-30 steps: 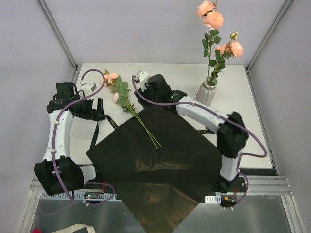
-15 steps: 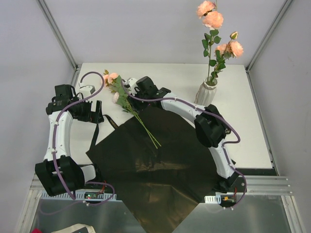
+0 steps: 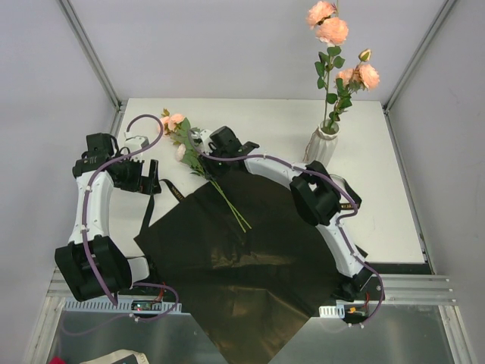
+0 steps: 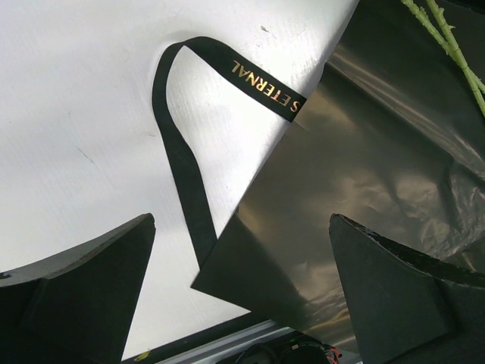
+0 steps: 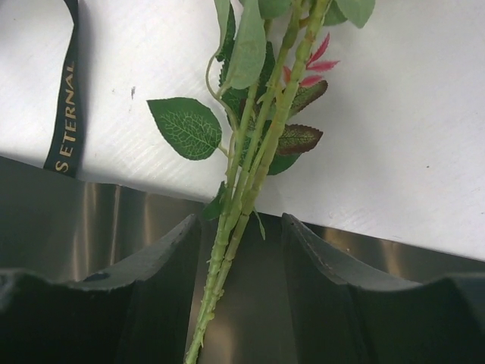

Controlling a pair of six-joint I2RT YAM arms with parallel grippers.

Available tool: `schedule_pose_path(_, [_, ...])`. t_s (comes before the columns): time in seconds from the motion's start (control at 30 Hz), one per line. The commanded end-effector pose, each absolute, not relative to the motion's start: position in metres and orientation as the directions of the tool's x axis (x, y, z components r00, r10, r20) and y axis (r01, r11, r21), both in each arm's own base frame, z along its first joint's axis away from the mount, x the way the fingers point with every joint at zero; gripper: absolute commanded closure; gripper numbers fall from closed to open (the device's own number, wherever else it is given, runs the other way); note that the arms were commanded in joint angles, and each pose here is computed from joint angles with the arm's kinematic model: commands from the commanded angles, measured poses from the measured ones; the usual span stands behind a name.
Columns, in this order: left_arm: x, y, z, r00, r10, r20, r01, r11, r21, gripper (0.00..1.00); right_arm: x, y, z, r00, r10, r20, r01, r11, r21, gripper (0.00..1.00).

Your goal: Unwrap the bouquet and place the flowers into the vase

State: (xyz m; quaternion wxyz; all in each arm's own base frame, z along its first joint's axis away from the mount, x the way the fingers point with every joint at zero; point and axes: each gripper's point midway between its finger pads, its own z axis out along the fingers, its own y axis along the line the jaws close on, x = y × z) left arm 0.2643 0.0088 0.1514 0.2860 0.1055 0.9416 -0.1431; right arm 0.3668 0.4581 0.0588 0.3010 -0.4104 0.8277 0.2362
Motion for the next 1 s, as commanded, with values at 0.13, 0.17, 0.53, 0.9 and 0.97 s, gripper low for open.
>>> schedule_pose_path(0.13, [0.264,0.010,0.150,-0.811,0.131,-0.571,0.300,0.930,-0.213,0.01,0.384,0.469,0.076,-0.506,-0.456,-0.732,-0.801,0.564,0.202,0.59])
schedule_pose_path(0.17, [0.264,0.010,0.150,-0.812,0.130,-0.569,0.298,0.930,-0.214,0.01,0.383,0.469,0.076,-0.514,-0.450,-0.730,-0.797,0.566,0.212,0.64])
schedule_pose_path(0.53, [0.262,0.014,0.150,-0.808,0.136,-0.574,0.297,0.935,-0.196,0.01,0.387,0.461,0.101,-0.551,-0.372,-0.747,-0.765,0.584,0.273,0.99])
schedule_pose_path(0.9, [0.258,0.012,0.153,-0.801,0.139,-0.583,0.299,0.936,-0.188,0.01,0.371,0.427,0.214,-0.394,-0.110,-0.912,-0.739,0.628,0.244,0.99])
schedule_pose_path(0.97, [0.258,0.013,0.154,-0.797,0.141,-0.587,0.299,0.937,-0.181,0.01,0.367,0.414,0.238,-0.349,-0.067,-0.935,-0.731,0.643,0.227,0.99])
